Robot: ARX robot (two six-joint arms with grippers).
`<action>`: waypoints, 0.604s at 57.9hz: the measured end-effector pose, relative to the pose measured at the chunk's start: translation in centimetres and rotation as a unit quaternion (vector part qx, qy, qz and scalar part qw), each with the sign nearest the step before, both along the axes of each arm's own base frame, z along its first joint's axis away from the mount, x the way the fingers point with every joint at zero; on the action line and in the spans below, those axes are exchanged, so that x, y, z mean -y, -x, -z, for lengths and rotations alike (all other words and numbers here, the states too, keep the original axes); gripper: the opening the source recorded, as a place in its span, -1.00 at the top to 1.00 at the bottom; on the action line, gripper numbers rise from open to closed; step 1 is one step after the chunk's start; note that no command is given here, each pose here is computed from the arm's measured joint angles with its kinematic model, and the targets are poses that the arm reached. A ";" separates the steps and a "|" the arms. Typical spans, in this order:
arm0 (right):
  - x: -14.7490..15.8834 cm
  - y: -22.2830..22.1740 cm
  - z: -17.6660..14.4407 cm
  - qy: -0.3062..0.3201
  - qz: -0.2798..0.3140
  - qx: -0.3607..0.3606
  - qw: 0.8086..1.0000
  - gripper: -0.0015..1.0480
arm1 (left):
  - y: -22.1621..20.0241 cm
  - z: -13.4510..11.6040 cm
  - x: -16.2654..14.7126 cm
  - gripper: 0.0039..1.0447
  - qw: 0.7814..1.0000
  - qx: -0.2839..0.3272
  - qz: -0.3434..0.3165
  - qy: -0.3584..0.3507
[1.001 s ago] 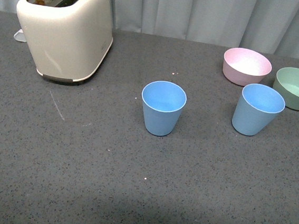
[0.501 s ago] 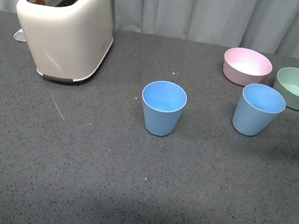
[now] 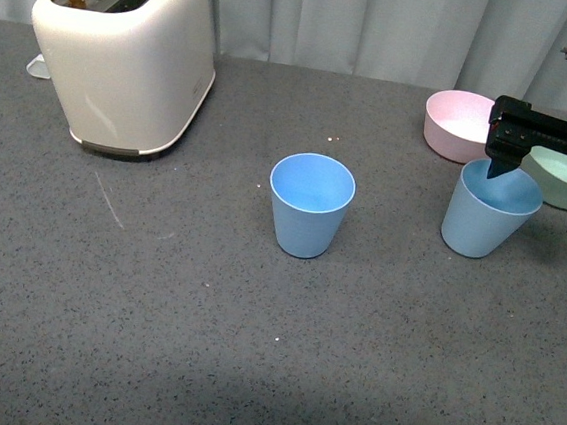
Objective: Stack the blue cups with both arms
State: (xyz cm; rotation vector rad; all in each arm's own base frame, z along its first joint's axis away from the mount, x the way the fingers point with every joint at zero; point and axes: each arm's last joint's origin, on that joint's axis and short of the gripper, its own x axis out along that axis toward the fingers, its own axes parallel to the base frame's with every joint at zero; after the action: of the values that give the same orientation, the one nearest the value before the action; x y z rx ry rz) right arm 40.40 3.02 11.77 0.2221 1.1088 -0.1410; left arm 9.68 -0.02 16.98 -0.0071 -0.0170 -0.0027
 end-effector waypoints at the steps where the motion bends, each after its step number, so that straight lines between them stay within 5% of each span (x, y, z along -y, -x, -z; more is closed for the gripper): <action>1: 0.0 -0.1 0.2 0.002 0.002 -0.002 1.000 -0.81 | 0.0 0.0 0.0 -0.88 1.000 0.000 0.000 0.000; 7: -0.2 -0.5 1.0 0.007 0.004 -0.012 1.000 -0.75 | 0.0 0.0 0.0 -0.88 1.000 0.000 0.000 0.000; 35: -0.2 -0.2 2.2 0.006 0.023 -0.030 0.999 0.71 | 0.0 0.0 0.0 -0.88 1.000 0.000 0.000 0.000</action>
State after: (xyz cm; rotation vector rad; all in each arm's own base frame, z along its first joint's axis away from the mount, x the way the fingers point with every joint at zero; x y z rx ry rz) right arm 40.63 3.21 9.58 0.2344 1.1624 -0.1950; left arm 9.68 -0.03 16.98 -0.0071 -0.0166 -0.0031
